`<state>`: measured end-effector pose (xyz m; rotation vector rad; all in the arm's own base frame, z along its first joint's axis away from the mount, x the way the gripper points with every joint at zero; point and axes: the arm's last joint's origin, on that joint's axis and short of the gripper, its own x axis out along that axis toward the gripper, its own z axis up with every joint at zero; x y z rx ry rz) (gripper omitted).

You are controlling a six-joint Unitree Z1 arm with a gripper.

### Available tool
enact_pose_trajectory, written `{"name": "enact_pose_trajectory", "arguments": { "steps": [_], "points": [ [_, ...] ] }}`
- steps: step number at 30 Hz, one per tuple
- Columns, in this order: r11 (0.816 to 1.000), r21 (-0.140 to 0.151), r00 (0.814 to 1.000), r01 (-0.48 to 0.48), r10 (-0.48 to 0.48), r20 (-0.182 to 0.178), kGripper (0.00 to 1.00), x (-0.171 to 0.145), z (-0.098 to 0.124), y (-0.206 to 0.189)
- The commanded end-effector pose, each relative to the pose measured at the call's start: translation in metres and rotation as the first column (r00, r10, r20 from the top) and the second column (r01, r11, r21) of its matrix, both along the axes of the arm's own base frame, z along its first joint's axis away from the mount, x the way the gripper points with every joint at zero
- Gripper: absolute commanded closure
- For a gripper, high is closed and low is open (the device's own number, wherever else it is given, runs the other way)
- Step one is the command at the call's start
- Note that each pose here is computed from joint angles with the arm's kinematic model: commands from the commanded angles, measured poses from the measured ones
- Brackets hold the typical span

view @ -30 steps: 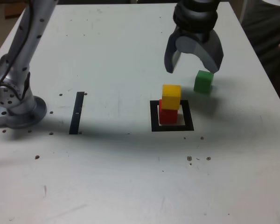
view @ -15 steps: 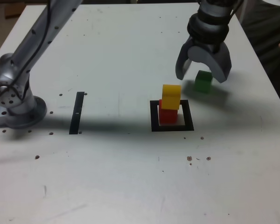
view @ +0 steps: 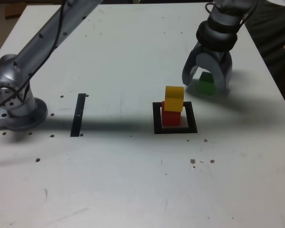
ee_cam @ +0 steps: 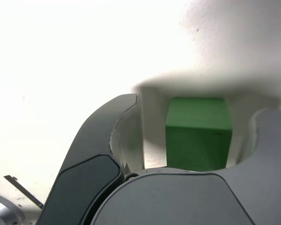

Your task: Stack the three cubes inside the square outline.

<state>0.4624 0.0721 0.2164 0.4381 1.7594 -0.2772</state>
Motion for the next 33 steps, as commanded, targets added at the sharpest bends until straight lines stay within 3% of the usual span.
{"name": "enact_pose_trajectory", "arguments": {
  "steps": [1, 4, 22, 27, 33],
  "points": [
    [1.000, 0.006, 1.000, 0.003, -0.003, 0.005, 0.63, 0.002, 0.000, 0.000],
    [1.000, 0.010, 1.000, 0.008, -0.008, 0.009, 0.68, 0.002, 0.000, -0.002],
    [1.000, 0.012, 1.000, 0.017, -0.017, 0.014, 0.68, 0.000, 0.007, -0.006],
    [1.000, 0.025, 0.999, 0.015, -0.016, 0.034, 0.68, -0.007, 0.024, -0.008],
    [0.999, 0.052, 0.997, 0.009, -0.013, 0.081, 0.68, -0.024, 0.059, -0.016]
  ]
}}
